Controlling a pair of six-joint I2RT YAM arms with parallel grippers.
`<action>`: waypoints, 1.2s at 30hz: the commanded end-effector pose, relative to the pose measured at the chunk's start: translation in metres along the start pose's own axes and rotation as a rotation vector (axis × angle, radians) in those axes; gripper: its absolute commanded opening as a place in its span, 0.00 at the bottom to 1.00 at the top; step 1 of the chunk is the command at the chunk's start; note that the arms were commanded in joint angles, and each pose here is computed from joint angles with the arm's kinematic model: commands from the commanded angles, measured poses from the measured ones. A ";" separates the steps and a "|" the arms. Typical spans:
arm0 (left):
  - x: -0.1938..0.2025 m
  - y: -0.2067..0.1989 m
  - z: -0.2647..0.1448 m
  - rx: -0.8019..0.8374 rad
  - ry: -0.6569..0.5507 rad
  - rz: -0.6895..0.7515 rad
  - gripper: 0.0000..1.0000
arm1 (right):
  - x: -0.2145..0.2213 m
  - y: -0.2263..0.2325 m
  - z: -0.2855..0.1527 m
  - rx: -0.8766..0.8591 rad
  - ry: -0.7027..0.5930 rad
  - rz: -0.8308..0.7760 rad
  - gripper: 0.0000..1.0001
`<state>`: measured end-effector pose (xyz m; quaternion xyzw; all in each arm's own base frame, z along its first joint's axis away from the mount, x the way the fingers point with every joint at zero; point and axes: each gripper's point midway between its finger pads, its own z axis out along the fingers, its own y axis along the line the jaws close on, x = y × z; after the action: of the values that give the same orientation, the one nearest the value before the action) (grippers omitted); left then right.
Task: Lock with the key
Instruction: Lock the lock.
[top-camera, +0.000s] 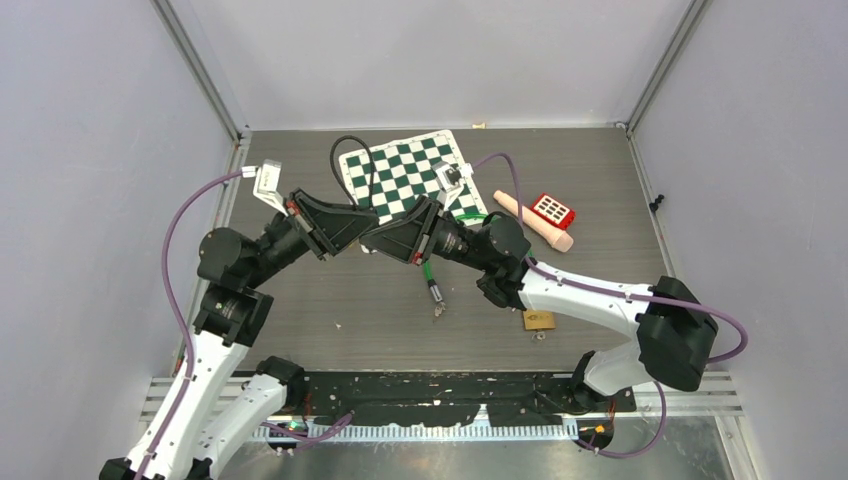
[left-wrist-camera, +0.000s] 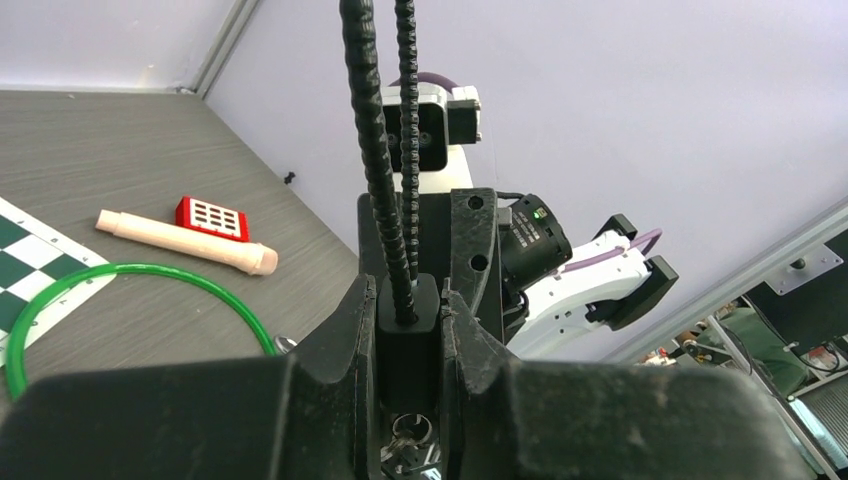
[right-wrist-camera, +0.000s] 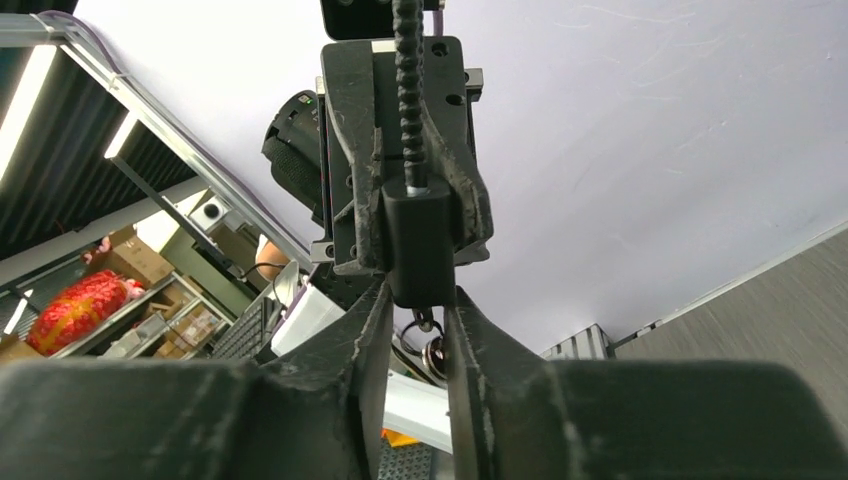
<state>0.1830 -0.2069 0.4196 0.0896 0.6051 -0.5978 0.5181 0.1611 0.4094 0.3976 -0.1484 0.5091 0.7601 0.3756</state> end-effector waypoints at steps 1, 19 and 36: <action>-0.011 -0.020 -0.002 0.076 -0.037 0.045 0.00 | -0.008 0.015 0.004 -0.068 -0.019 0.001 0.27; -0.016 0.012 -0.007 -0.110 -0.083 0.086 0.00 | 0.011 -0.077 -0.011 0.550 0.065 -0.169 0.05; -0.017 0.041 -0.014 -0.252 -0.118 0.079 0.00 | 0.025 -0.076 -0.018 0.552 0.140 -0.216 0.83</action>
<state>0.2219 -0.1786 0.3645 -0.0144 0.6882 -0.4876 0.5371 0.2052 0.4280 0.3199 -0.1176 0.7255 0.5135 0.4429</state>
